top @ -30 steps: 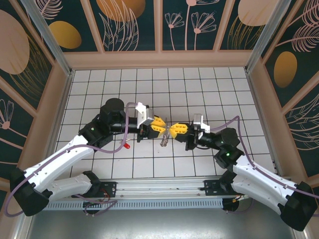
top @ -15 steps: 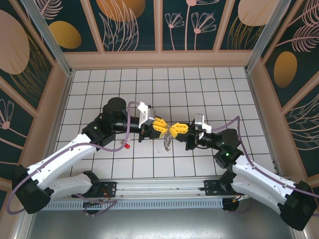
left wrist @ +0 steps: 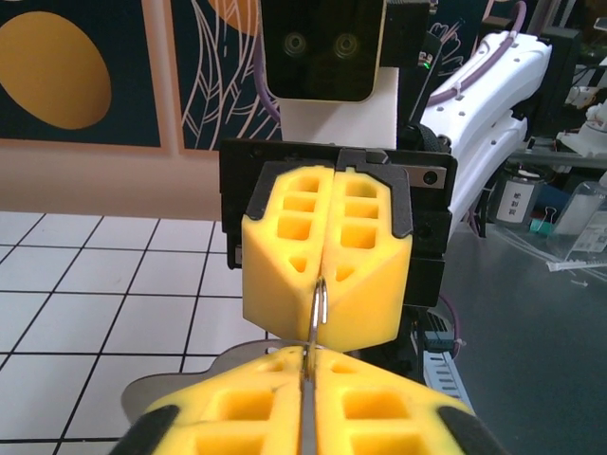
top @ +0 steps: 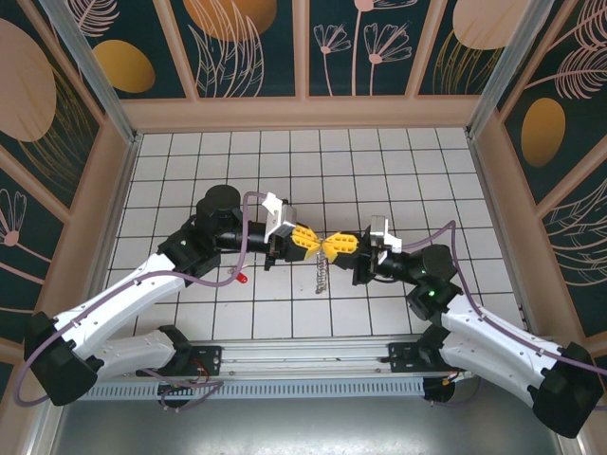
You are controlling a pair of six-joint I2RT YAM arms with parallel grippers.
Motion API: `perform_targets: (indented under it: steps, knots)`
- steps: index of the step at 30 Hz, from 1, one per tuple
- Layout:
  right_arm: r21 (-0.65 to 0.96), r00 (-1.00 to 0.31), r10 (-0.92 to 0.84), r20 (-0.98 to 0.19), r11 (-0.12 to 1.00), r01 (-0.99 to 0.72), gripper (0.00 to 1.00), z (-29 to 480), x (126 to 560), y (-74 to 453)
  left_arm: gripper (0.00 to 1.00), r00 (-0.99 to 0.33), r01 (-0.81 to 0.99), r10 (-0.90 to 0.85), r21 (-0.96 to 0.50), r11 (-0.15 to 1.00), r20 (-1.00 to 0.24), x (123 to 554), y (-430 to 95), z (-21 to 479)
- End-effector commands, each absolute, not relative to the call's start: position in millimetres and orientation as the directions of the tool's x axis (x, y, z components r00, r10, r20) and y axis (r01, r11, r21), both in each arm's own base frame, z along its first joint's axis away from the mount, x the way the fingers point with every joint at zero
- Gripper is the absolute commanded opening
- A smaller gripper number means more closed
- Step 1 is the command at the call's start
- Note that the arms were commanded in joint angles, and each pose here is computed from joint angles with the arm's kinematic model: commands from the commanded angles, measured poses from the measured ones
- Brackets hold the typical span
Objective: Put the keys on the keyring
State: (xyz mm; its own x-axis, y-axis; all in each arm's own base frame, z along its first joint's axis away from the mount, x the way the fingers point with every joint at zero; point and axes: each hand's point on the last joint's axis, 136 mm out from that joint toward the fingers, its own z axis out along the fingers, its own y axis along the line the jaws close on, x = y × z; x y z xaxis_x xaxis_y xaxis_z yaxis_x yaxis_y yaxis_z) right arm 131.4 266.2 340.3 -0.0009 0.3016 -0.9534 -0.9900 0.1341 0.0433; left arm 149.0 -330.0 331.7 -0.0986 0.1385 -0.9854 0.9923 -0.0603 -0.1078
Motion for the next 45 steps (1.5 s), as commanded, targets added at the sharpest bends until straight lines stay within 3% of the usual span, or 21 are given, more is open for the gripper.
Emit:
perform_targets:
  steps: [1,10,15,18,31,45]
  knots:
    - [0.038,-0.001,0.302,-0.953,0.115,-0.993,0.0,336,127,267,0.03,-0.07,0.995,0.107,-0.076,-0.061,-0.992,151,-333,338]
    - [0.056,-0.011,0.281,-0.96,0.154,-0.986,0.0,330,135,268,0.0,-0.067,0.996,0.157,-0.076,-0.048,-0.985,152,-331,329]
    - [0.062,-0.014,0.244,-0.97,0.19,-0.98,0.24,326,140,267,0.0,-0.06,0.998,0.223,-0.064,-0.01,-0.973,159,-329,321]
    - [0.053,-0.007,0.202,-0.979,0.222,-0.974,0.31,325,142,265,0.0,-0.059,0.998,0.278,-0.058,0.012,-0.959,163,-328,312]
    - [0.022,-0.042,-0.057,-0.997,0.315,-0.949,0.33,301,156,263,0.0,-0.064,0.998,0.463,-0.05,0.043,-0.884,170,-319,283]
    - [-0.001,-0.037,-0.128,-0.991,0.278,-0.96,0.33,297,162,277,0.0,-0.07,0.997,0.481,-0.055,0.045,-0.874,170,-317,276]
